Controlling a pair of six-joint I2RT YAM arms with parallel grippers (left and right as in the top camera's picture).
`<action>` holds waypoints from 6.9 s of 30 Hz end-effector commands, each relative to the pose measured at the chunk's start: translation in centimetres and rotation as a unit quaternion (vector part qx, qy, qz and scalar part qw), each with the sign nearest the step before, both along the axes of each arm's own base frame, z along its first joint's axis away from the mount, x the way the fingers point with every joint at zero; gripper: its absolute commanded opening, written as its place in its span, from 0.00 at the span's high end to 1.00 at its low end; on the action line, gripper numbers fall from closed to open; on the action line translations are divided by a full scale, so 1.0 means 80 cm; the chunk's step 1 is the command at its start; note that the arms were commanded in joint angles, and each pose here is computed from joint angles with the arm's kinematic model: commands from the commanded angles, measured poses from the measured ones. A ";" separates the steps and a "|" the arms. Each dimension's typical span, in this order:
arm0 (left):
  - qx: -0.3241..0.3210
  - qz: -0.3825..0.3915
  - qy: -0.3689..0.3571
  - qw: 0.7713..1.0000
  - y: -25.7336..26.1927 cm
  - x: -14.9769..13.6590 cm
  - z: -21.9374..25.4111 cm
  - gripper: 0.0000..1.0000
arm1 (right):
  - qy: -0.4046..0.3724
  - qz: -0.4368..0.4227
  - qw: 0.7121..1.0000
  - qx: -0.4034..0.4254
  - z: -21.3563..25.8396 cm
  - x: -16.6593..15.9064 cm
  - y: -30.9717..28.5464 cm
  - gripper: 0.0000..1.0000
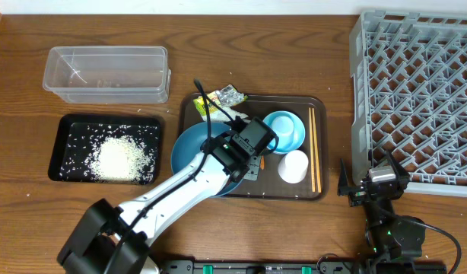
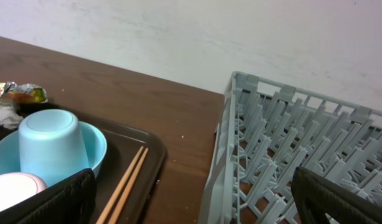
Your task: Sort waste into correct bins and load items into the dishwasher rack
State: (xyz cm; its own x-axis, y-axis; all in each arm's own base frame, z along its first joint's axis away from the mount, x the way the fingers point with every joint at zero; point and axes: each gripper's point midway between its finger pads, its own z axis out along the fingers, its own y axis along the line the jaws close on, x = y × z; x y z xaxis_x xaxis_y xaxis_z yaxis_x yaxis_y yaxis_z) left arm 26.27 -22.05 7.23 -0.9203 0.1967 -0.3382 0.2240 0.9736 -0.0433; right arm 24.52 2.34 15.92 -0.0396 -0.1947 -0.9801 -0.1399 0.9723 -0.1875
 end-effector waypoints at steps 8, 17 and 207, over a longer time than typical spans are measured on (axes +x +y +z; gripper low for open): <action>-0.019 0.091 -0.149 0.984 0.073 0.050 0.132 0.07 | -0.001 0.001 1.000 -0.005 0.000 0.000 0.001 0.01; -0.011 0.321 -0.184 0.929 0.253 0.042 0.187 0.02 | -0.001 0.001 1.000 -0.005 0.000 0.000 0.001 0.01; 0.015 0.416 -0.172 0.893 0.331 0.020 0.186 0.00 | 0.499 -0.122 0.852 0.100 0.107 0.190 -0.011 0.62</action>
